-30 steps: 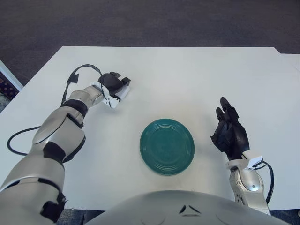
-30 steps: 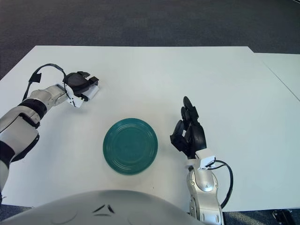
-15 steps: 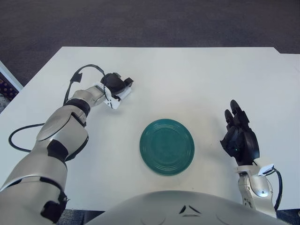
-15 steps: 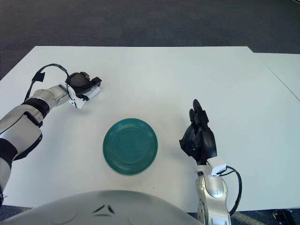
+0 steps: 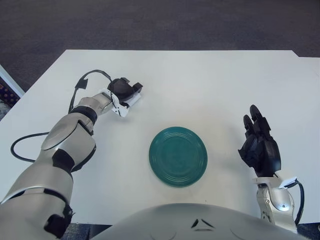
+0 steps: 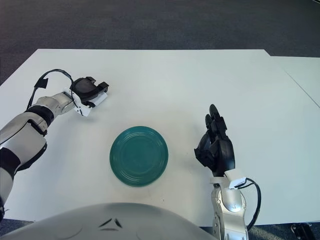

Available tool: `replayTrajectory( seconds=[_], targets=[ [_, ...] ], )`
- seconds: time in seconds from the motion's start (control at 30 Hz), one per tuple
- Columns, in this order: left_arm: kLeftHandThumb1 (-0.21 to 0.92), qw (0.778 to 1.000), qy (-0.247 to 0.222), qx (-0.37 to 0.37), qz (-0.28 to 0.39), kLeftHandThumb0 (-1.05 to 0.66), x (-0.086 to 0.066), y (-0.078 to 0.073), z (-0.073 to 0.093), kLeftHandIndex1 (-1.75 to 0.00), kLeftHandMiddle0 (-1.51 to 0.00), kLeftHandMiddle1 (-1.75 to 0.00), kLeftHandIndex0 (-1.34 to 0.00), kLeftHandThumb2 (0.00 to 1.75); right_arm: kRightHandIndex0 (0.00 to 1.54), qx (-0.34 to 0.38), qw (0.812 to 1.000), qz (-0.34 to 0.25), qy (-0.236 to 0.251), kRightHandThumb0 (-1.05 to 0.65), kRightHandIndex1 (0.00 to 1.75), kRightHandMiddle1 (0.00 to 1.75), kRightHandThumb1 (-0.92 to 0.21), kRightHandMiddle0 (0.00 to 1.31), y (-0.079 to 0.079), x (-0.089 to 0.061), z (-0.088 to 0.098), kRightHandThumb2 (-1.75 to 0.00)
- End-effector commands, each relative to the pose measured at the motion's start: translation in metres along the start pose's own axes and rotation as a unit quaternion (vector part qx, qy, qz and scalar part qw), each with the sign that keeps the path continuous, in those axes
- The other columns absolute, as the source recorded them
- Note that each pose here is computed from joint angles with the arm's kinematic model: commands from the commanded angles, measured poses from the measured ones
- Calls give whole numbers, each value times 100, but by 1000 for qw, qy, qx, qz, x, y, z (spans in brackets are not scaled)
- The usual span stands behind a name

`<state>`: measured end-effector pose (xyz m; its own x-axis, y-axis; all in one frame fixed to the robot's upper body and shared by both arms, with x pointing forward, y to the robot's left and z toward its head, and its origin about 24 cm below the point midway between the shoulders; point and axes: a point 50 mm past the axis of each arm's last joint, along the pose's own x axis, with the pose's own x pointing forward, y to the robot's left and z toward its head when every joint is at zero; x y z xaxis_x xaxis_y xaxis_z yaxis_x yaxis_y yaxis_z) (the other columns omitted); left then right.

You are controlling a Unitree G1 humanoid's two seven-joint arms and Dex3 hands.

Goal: Put the charger into the plate.

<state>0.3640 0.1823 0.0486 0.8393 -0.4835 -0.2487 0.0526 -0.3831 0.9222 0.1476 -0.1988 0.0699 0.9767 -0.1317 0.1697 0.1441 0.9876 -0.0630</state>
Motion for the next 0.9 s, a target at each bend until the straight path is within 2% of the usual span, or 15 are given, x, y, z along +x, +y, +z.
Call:
replayTrajectory(
  seconds=[0.0,0.33,0.67,0.87],
  targets=[
    [67,1000,-10,-10,-22,-39,-4,-14,9,-169,-63,-175,-40,81,0,-9,1000,9,2,-105,0,2,-92,3,1,2,4,-97],
    [72,999,6,-32,-11,-38,-2,-9,5,-166,-71,-175,-39,71,0,-11,1000,16,16,-105,0,1,-92,0,2,2,0,-100],
    [74,999,4,-53,-2,-38,-3,-5,2,-170,-84,-175,-34,72,0,-8,1000,21,14,-105,0,1,-92,0,6,7,-1,-99],
    [75,998,10,-58,-3,-38,-4,-6,0,-174,-87,-175,-31,74,0,-8,1000,21,23,-105,0,0,-92,0,7,7,-7,-97]
  ],
)
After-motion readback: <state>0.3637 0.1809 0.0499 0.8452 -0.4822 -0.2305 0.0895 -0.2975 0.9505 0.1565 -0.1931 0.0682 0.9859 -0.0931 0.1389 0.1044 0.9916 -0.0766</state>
